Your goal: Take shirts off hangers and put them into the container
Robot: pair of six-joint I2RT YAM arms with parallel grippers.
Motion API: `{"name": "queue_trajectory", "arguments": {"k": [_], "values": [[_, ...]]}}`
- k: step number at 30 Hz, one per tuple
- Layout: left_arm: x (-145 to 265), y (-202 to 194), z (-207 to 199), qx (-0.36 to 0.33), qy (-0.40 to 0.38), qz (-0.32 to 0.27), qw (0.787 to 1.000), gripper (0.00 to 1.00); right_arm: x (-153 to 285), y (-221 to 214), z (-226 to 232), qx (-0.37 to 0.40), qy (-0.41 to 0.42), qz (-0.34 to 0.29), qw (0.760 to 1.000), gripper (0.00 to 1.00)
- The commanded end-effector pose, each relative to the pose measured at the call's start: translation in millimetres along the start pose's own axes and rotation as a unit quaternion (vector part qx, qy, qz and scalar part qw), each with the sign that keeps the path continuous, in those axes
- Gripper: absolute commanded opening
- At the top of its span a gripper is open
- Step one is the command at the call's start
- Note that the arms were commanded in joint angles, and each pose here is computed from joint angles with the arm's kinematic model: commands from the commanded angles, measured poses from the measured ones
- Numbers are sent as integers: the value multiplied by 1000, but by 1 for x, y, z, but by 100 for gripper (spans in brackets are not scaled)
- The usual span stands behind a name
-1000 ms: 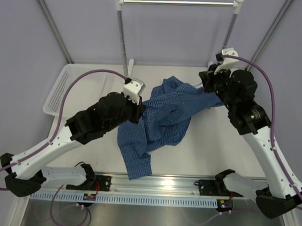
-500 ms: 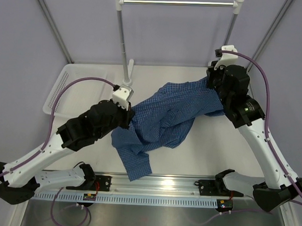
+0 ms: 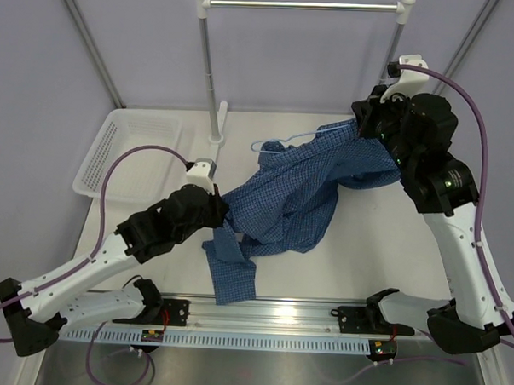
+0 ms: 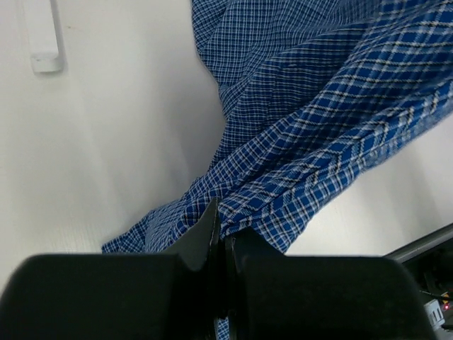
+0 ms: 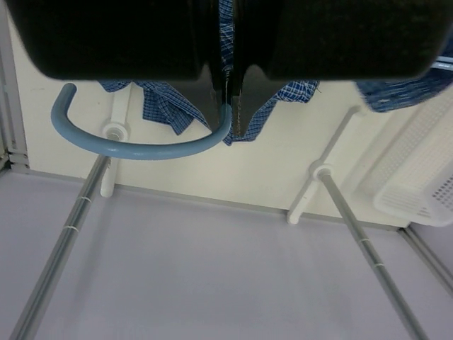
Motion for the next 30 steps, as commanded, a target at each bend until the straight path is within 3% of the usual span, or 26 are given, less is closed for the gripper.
{"name": "queue_trajectory", "arguments": {"k": [1,3,7,8,10,11,12,14,21,26,30], "values": [[-12,-35,21,8,59,63,996,0,49,78,-4,-34,9,-121,992,0],[-17,-39,12,9,42,75,996,0,61,88,-1,-57,19,-135,989,0],[-15,-16,-27,25,-68,35,997,0,75,94,18,-71,78,-151,983,0],[-11,-8,-32,16,-85,22,996,9,77,90,23,-63,97,-147,982,0],[1,10,-38,3,-110,-8,994,40,72,79,24,-55,100,-133,984,0],[10,25,-40,-22,-120,-31,992,74,73,73,32,-35,127,-122,984,0],[18,35,-40,-33,-126,-46,990,85,72,65,33,-27,133,-108,985,0],[41,62,-39,-66,-140,-82,985,96,69,45,37,-11,150,-84,985,0],[100,100,-60,-159,-228,-80,957,99,54,-14,34,23,164,-21,986,0],[116,119,-78,-188,-270,-82,941,99,45,-43,38,26,185,14,982,0],[100,121,-101,-192,-307,-45,931,99,36,-56,38,28,186,30,982,0]]}}
Point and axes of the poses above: each gripper's point midway between its finger pads, its own x axis back along the fingers, its own z axis along the line the jaws close on, y = z × x, the point moved 1 cm from there along x, back along the fingers, and after that the axes turned 7 degrees about -x, right-handed, at the moved point
